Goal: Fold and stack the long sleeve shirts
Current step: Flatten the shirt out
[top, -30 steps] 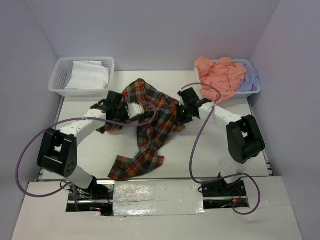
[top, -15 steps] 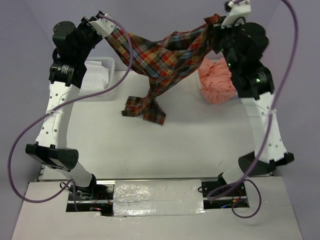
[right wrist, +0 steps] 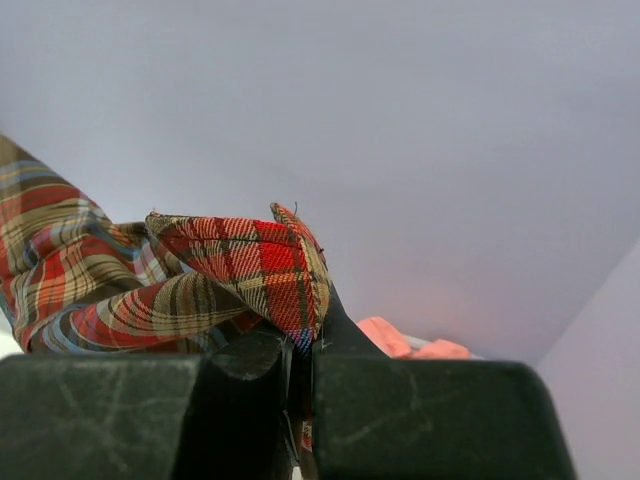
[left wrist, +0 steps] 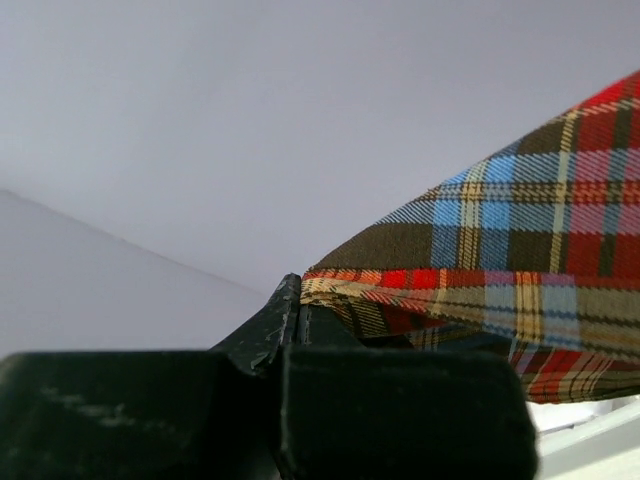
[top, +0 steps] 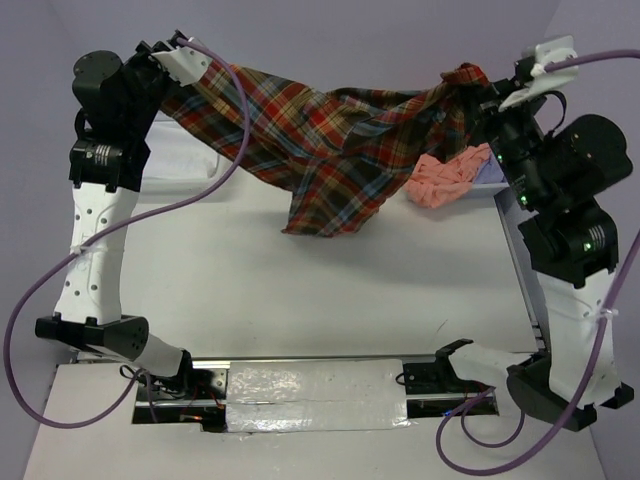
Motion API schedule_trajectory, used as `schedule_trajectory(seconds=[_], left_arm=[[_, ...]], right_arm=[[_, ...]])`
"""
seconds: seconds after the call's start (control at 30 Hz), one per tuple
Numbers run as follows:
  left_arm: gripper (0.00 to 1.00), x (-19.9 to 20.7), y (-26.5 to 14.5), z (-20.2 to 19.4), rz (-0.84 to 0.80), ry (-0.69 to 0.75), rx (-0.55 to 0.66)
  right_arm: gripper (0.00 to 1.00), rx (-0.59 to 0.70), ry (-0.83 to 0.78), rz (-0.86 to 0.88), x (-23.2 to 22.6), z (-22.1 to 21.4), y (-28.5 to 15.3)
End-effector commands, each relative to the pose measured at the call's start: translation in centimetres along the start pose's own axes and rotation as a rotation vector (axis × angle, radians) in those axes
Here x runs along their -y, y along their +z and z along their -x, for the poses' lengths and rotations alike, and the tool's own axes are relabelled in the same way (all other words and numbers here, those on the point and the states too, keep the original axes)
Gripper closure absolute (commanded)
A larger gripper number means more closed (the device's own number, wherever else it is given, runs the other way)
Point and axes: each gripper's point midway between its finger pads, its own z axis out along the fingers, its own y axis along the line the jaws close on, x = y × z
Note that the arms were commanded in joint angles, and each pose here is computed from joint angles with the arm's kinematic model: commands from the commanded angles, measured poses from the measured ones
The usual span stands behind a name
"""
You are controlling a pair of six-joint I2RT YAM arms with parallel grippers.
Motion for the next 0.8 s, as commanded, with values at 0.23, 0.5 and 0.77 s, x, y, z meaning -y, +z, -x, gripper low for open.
schedule_trajectory(seconds=[0.23,0.5,0.77], left_arm=[[1.0,7.0,-1.8,-4.5,-0.185,-0.023,-0.093],[1.0,23.1,-7.1,-12.5,-0.579,-0.114,-0.219],[1.0,32.2,-12.5,-17.6,-0.752,-0.168,-0.318]], right_arm=[[0.93,-0.269,0.05,0.084,-3.8,-10.1,7.7],[0.31,-0.822,0.16,0.084,-7.5,-31.1,14.2],[0.0,-0.897,0.267,0.115,-9.9,-34.4,9.2]])
